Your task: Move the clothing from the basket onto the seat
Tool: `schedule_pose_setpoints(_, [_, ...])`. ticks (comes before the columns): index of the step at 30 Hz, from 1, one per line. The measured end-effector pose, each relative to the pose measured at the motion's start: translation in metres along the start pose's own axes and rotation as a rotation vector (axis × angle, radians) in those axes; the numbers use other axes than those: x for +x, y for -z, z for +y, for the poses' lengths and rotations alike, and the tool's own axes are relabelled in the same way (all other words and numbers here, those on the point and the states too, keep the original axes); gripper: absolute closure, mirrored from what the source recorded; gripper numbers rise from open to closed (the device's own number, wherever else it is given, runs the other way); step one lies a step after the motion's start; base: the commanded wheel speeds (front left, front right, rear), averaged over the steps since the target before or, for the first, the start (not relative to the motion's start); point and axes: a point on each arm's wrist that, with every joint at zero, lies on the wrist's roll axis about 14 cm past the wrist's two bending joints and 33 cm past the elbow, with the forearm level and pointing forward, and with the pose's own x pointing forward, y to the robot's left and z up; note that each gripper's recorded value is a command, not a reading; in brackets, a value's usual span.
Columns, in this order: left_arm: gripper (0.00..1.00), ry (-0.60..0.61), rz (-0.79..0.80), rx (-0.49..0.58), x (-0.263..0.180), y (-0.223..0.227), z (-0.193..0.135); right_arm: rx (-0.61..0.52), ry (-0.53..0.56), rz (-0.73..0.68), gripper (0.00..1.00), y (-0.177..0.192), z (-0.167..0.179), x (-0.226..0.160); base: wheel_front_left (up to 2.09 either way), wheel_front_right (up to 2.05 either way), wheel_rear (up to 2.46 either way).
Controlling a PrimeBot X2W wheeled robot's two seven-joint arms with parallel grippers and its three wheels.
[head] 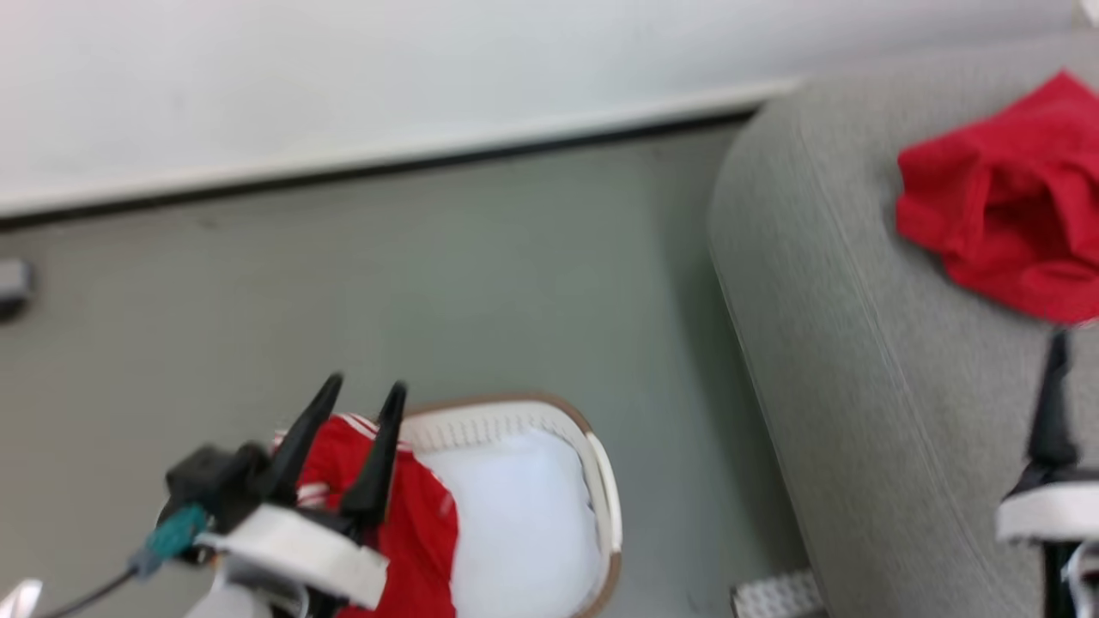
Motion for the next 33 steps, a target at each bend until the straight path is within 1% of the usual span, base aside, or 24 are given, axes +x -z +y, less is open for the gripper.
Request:
schedule_pose_setpoints(7, [0.0,-0.149,-0.057,0.032,-0.054,-0.019,0.02,0.067,-0.172,-0.018,0.0,-0.009,0.053,-0.033,0.0,0.0,0.0])
schedule_pose_setpoints(10, [0.0,-0.216,-0.067,0.038,-0.079,-0.021,0.03,0.08,-0.248,-0.016,0.0,-0.01,0.076,-0.047,0.0,0.0,0.0])
schedule_pose_setpoints(14, [0.0,-0.282,-0.095,0.041,-0.105,-0.025,0.035,0.104,-0.327,0.0,0.0,-0.007,0.099,-0.067,0.0,0.0,0.0])
schedule_pose_setpoints(18, [0.0,-0.335,-0.124,0.045,-0.126,-0.029,0.04,0.116,-0.373,0.01,0.0,-0.005,0.112,-0.077,0.0,0.0,0.0])
schedule_pose_setpoints(23, [0.0,-0.37,-0.132,0.048,-0.143,-0.026,0.043,0.134,-0.411,0.026,0.0,-0.002,0.124,-0.087,0.0,0.0,0.0])
schedule_pose_setpoints(27, [0.0,-0.379,-0.134,0.05,-0.148,-0.024,0.044,0.137,-0.427,0.052,0.0,0.005,0.128,-0.094,0.0,0.0,0.0])
schedule_pose_setpoints(33, [0.0,-0.38,-0.131,0.055,-0.148,-0.023,0.045,0.152,-0.437,0.062,0.0,0.008,0.131,-0.097,0.0,0.0,0.0])
